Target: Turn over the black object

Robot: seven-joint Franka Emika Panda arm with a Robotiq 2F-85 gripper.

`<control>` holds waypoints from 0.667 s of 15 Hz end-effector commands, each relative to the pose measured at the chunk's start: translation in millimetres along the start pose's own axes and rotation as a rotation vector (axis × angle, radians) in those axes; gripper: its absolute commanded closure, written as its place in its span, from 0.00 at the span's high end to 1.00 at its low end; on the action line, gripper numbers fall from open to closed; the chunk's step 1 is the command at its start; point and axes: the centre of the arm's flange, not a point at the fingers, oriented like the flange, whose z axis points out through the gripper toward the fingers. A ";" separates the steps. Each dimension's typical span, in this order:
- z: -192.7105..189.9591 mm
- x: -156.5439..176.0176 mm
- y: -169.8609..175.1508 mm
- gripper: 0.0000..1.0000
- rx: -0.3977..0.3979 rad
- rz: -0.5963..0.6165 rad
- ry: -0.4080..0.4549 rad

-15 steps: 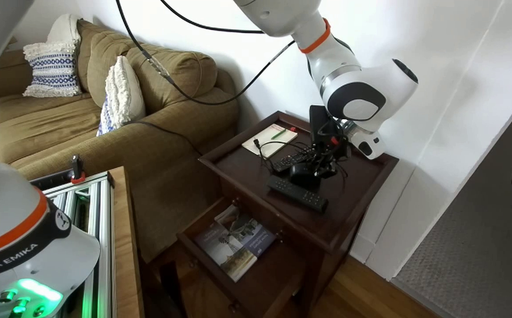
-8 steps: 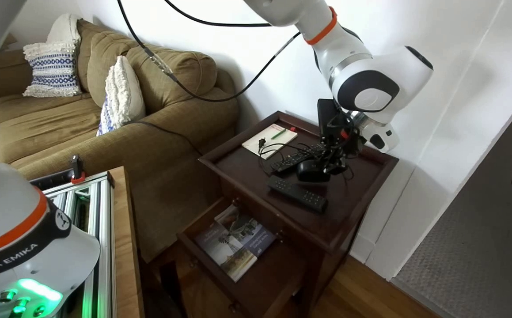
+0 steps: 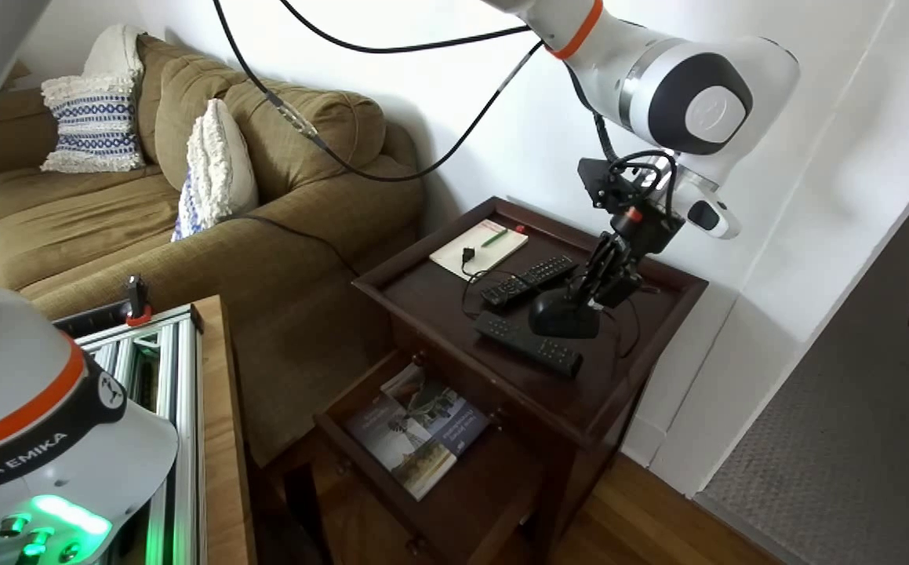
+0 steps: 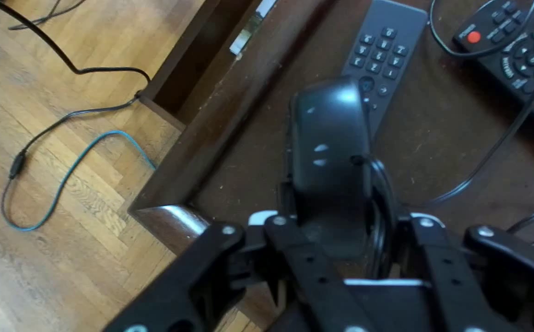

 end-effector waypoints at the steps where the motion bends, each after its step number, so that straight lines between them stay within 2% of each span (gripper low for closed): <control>1: -4.7 31.1 -31.2 0.19 -0.110 0.083 0.018; 7: 9.5 58.9 -68.2 0.19 -0.130 0.257 -0.015; 10: 14.3 66.8 -75.7 0.19 -0.151 0.311 -0.041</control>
